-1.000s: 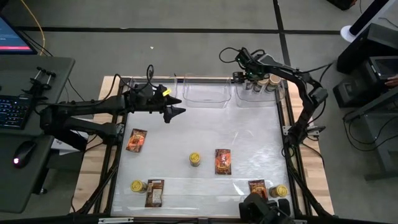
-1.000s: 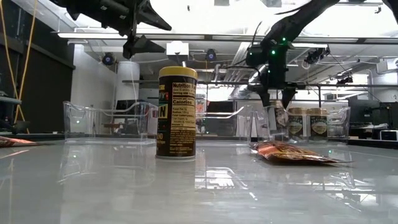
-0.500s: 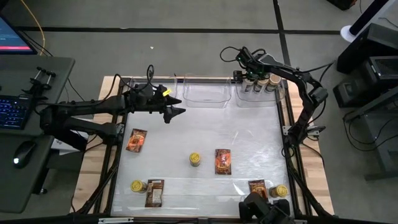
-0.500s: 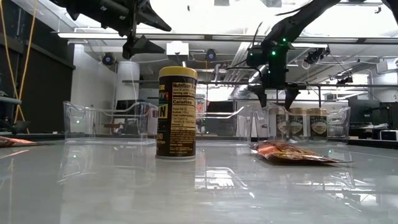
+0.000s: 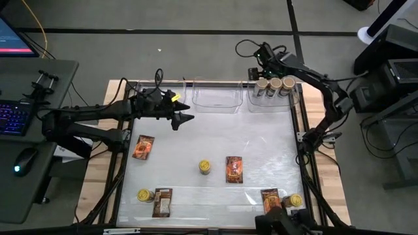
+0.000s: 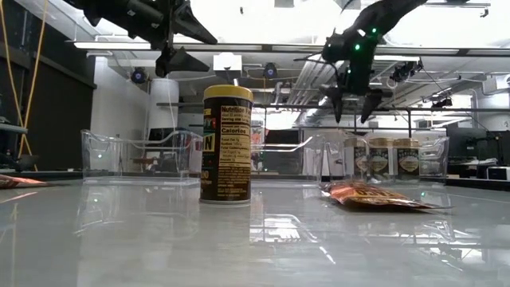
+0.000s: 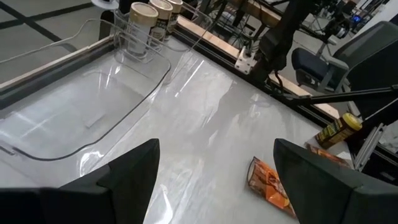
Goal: Sort spices by type
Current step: Put the middle yellow seasoning bottle into the left transparent bin
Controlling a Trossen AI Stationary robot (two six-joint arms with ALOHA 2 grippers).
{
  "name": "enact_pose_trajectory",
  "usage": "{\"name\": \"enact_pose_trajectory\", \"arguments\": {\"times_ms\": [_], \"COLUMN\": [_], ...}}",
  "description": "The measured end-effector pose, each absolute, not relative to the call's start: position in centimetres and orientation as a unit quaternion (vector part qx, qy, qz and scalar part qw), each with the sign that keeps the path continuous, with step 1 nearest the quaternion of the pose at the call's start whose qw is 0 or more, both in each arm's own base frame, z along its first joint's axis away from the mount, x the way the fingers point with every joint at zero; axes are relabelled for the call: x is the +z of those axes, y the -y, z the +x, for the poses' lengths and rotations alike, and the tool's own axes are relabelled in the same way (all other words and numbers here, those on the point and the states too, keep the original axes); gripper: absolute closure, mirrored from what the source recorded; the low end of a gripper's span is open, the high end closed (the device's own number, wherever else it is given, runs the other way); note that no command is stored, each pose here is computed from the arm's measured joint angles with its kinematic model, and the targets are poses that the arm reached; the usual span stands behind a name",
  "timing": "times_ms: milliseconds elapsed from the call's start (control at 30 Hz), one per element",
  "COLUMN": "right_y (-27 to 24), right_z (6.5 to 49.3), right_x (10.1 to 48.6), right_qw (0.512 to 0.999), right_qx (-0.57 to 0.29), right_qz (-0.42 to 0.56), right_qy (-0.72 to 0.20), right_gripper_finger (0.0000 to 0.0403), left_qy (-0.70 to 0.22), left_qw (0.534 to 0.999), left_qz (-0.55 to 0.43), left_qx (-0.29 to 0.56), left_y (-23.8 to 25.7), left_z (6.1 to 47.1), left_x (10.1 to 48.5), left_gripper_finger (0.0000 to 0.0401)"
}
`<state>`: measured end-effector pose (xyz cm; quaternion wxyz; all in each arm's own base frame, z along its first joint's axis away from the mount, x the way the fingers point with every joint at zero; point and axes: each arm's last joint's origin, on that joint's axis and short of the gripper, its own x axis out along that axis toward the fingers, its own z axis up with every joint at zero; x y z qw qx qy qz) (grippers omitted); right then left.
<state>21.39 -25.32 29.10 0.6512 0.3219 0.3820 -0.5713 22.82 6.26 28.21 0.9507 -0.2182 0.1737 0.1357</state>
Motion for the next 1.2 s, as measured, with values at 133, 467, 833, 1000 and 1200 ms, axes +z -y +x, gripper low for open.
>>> {"name": "enact_pose_trajectory", "arguments": {"times_ms": [133,467,833,1000,1200], "right_y": [23.8,13.1,3.4,1.9,1.4], "right_z": [21.9,27.6,30.3,30.9,31.0], "right_x": [29.6,32.2,33.0,33.4,33.5], "right_qw": [0.68,0.816,0.862,0.88,0.887], "right_qx": [-0.512,-0.247,-0.142,-0.113,-0.098], "right_qz": [0.321,0.263,0.174,0.159,0.144], "right_qy": [-0.415,-0.452,-0.454,-0.433,-0.428], "right_gripper_finger": [0.0088,0.0096,0.0096,0.0096,0.0096], "left_qy": [-0.181,-0.195,-0.184,-0.173,-0.178], "left_qw": [0.949,0.949,0.949,0.941,0.934], "left_qz": [-0.22,-0.203,-0.209,-0.244,-0.284], "left_qx": [0.137,0.142,0.148,0.156,0.122], "left_y": [-6.2,-6.2,-6.3,-6.3,-6.0], "left_z": [22.8,22.6,22.7,22.7,22.8], "left_x": [28.1,27.8,28.0,28.1,28.2], "left_gripper_finger": [0.0101,0.0101,0.0101,0.0101,0.0101]}}
